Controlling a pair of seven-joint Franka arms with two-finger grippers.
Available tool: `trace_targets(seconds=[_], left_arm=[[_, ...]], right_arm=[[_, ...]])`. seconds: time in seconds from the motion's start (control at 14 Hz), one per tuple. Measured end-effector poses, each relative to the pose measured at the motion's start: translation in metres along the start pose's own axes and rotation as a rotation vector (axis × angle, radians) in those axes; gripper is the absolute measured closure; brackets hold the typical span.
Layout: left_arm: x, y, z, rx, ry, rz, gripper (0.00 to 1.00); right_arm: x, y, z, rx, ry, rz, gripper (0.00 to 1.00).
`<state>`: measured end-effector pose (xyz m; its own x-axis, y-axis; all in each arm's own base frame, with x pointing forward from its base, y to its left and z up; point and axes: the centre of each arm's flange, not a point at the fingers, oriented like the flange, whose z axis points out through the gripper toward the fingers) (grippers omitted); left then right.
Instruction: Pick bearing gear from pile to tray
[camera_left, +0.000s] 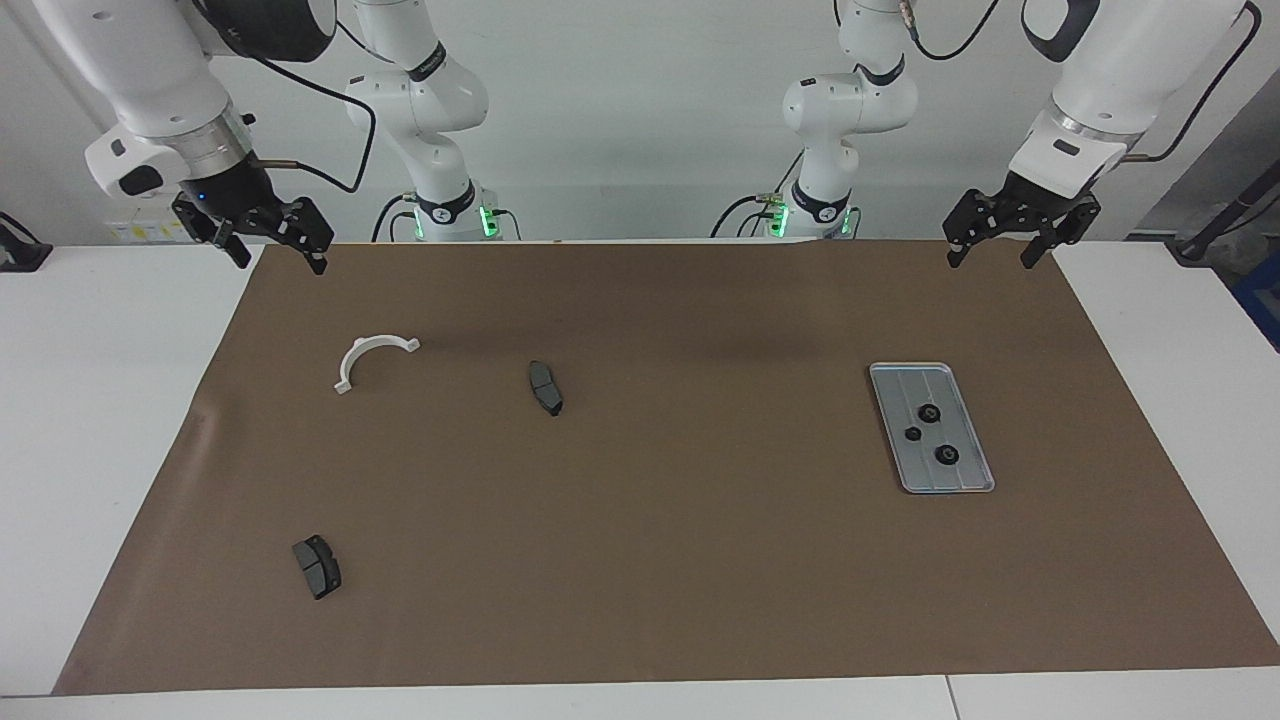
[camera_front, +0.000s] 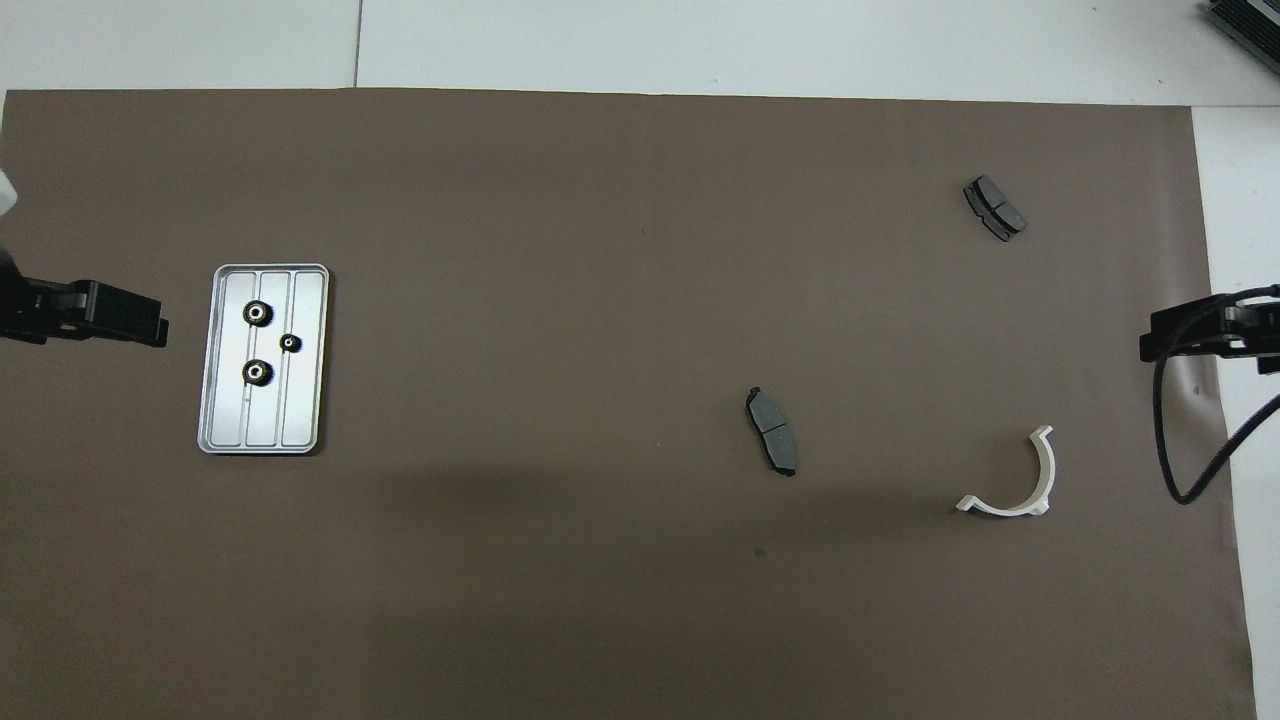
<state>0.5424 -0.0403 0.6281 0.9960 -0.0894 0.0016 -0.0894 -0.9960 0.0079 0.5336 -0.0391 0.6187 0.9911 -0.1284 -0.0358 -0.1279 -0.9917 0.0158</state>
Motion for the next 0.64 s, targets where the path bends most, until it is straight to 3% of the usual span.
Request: trace_targets(seconds=[0.64], left_arm=[[-0.0020, 0.0046, 0.0031, 0.002, 0.014, -0.012, 0.00]], right_arm=[[0.0000, 0.0000, 0.0000, 0.000, 0.000, 0.000, 0.00]])
